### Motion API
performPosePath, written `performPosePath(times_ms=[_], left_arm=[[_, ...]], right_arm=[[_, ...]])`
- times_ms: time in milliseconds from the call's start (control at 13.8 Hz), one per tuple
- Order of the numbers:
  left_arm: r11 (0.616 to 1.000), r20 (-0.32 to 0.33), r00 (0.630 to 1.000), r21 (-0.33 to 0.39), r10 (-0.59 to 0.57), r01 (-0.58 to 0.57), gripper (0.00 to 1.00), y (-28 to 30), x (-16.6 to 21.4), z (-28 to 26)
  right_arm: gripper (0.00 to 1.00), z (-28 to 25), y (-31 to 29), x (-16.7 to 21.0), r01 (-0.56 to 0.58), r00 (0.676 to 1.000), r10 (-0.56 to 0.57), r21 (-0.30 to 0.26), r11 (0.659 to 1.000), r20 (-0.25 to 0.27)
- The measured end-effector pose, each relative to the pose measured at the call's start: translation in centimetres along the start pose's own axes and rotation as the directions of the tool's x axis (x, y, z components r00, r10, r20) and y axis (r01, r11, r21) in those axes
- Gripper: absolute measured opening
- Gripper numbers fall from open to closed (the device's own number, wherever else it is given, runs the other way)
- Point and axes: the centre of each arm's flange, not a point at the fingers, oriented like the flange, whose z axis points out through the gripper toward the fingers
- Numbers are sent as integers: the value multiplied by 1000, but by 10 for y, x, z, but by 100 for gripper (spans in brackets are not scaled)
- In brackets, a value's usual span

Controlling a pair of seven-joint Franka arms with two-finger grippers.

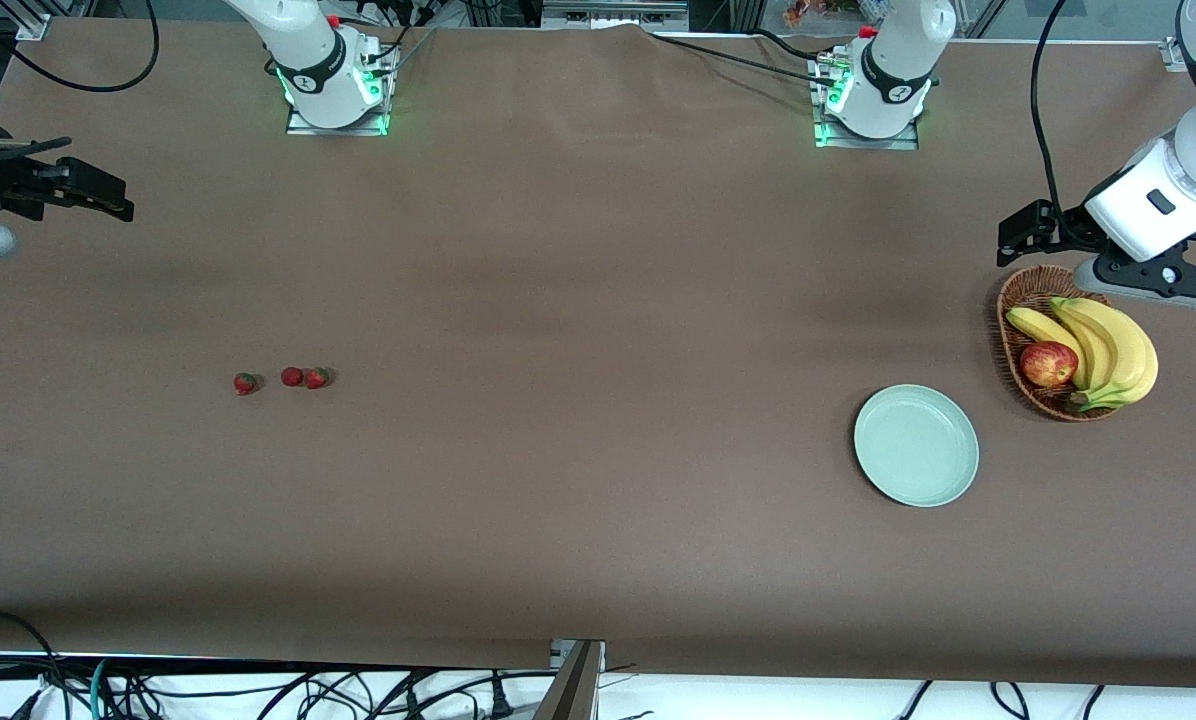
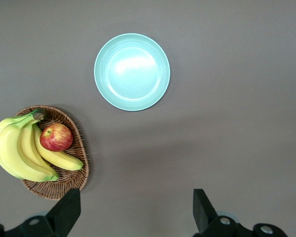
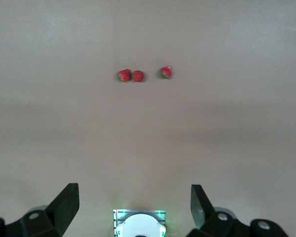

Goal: Collect all strawberries into plate
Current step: 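Move the right gripper from rest over the three strawberries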

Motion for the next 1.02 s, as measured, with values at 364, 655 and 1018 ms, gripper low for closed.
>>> performPosePath(times_ms=[364, 655, 1018], left_arm=[[1000, 0, 1000, 0, 0, 0, 100, 0, 0, 0], [1000, 0, 1000, 0, 0, 0, 100, 0, 0, 0], [1000, 0, 1000, 0, 0, 0, 100, 0, 0, 0]], right_arm=[[100, 0, 0, 0, 0, 1000, 0, 0, 1000, 0], [100, 1, 1, 0, -1, 1000, 1, 0, 1000, 1], [100, 22, 0, 18, -1, 999, 1, 0, 1000, 33]])
